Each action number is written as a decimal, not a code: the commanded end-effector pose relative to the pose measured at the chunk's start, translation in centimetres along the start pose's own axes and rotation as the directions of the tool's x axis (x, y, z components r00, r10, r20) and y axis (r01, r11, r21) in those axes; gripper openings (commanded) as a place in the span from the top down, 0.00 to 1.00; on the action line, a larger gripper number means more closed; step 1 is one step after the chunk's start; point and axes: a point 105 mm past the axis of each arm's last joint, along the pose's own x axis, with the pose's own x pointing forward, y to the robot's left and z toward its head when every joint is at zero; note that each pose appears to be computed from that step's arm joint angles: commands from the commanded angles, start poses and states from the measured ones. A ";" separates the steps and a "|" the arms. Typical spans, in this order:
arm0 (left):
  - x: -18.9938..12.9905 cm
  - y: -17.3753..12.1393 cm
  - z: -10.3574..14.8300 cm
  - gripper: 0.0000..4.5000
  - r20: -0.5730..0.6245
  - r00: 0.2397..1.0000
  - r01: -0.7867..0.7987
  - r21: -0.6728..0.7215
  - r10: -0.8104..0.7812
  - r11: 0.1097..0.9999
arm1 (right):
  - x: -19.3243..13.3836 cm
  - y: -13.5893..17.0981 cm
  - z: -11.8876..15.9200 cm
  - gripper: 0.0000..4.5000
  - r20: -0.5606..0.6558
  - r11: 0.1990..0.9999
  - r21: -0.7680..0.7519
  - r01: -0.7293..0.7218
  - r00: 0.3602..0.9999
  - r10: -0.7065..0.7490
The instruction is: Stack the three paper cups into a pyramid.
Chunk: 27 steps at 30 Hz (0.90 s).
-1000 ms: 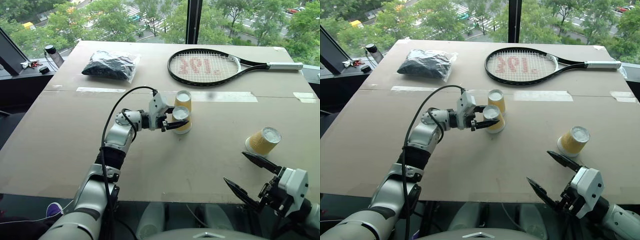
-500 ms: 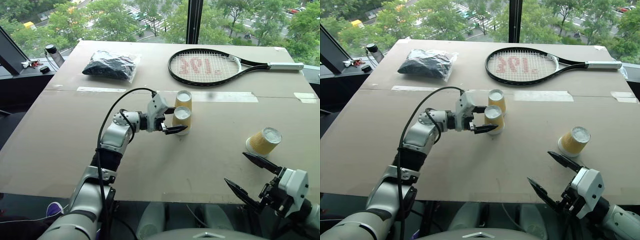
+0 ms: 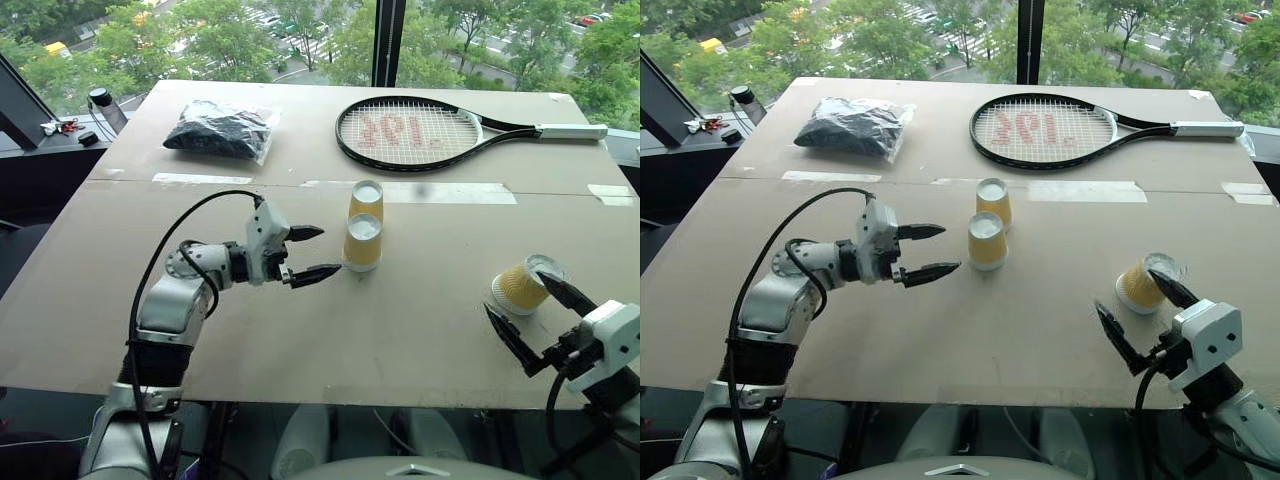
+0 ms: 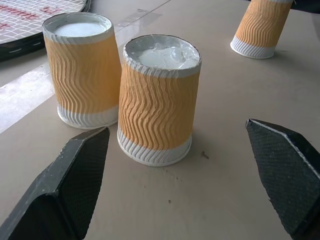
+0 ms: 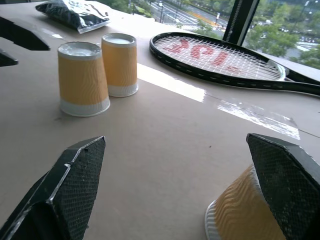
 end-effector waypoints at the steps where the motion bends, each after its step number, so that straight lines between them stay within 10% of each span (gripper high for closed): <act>1: -1.5 -1.0 0.8 0.01 0.042 0.999 -0.033 0.065 0.030 0.997 | 0.6 -3.0 -0.4 0.00 -0.040 0.988 -0.052 0.148 0.988 -0.151; 14: -3.7 -4.6 2.9 0.01 0.242 0.966 0.095 -0.017 -0.088 0.995 | 3.2 -7.2 -4.6 0.00 -0.228 0.963 0.060 0.261 0.943 -0.241; 20: -4.5 -4.8 2.7 0.00 0.246 0.964 0.107 -0.029 -0.097 0.994 | 3.7 -6.4 -3.5 0.53 -0.176 0.979 0.084 0.183 0.970 -0.167; 27: -5.4 -5.0 1.4 0.00 0.223 0.973 0.082 -0.074 -0.063 0.994 | 6.3 -1.6 -0.4 0.56 -0.055 0.993 0.081 -0.088 0.994 0.092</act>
